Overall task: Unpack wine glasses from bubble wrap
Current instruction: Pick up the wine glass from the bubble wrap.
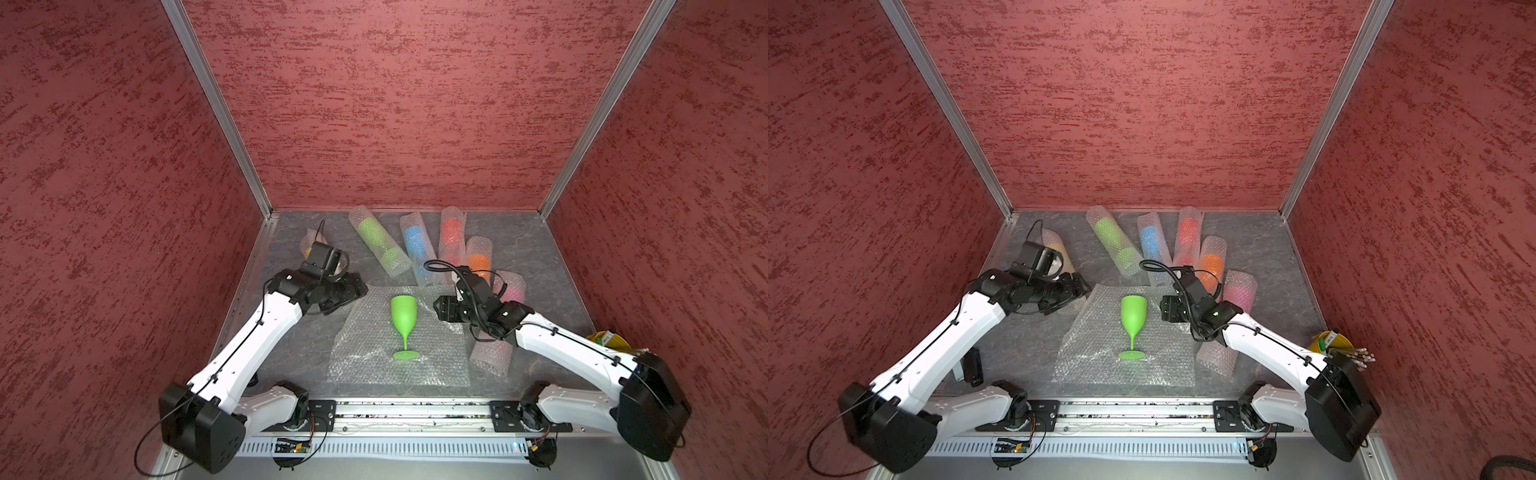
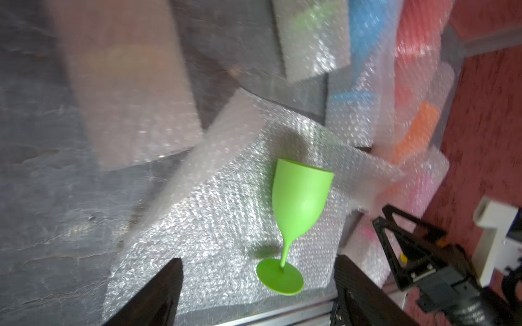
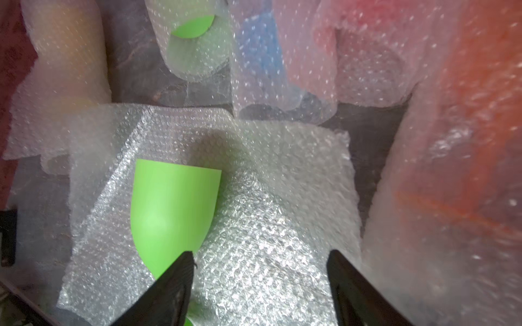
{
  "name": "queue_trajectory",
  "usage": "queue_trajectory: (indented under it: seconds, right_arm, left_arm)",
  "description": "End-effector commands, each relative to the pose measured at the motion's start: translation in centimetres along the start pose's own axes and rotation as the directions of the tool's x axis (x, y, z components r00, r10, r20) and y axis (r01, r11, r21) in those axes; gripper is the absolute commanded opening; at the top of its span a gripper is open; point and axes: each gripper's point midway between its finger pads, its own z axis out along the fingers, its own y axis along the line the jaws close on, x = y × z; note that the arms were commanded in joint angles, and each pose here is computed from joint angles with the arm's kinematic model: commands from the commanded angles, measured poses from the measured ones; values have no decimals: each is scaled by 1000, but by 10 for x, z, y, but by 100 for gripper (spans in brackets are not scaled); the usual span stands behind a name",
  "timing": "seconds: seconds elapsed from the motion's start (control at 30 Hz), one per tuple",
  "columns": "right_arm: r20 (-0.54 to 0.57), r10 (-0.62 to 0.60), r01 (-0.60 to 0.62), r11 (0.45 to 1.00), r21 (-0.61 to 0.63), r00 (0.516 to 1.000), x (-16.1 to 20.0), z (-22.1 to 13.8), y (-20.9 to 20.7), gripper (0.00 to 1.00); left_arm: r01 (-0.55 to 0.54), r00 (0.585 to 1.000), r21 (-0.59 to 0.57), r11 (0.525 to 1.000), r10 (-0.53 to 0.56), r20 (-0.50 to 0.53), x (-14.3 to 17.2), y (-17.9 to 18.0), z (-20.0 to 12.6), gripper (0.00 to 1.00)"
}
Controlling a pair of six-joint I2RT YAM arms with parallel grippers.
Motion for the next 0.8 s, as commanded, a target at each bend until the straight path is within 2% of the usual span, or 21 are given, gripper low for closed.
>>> queue_trajectory:
  seconds: [0.0,0.1,0.23,0.47,0.63,0.77]
  right_arm:
    - [80,-9,2,997,82,997,-21,-16,-12,84]
    - [145,16,-32,994,105,989,-33,-28,-23,92]
    - [224,58,-85,990,112,973,-42,-42,-38,99]
    - [291,64,-95,991,93,955,-43,-55,-46,99]
    - [311,52,-95,988,122,949,-41,-58,-54,99]
    - [330,40,-86,988,126,943,-44,-62,-56,99]
  left_arm:
    - [-184,966,-7,983,180,-186,31,-31,23,90]
    - [-231,932,-12,973,218,-290,45,-45,48,90]
    - [-272,894,-73,959,224,-387,52,-42,83,91]
    - [-274,857,-77,959,207,-472,51,-53,123,92]
    - [-300,828,-124,946,194,-526,47,-43,152,92]
    - [-277,815,-116,954,170,-554,45,-41,166,91]
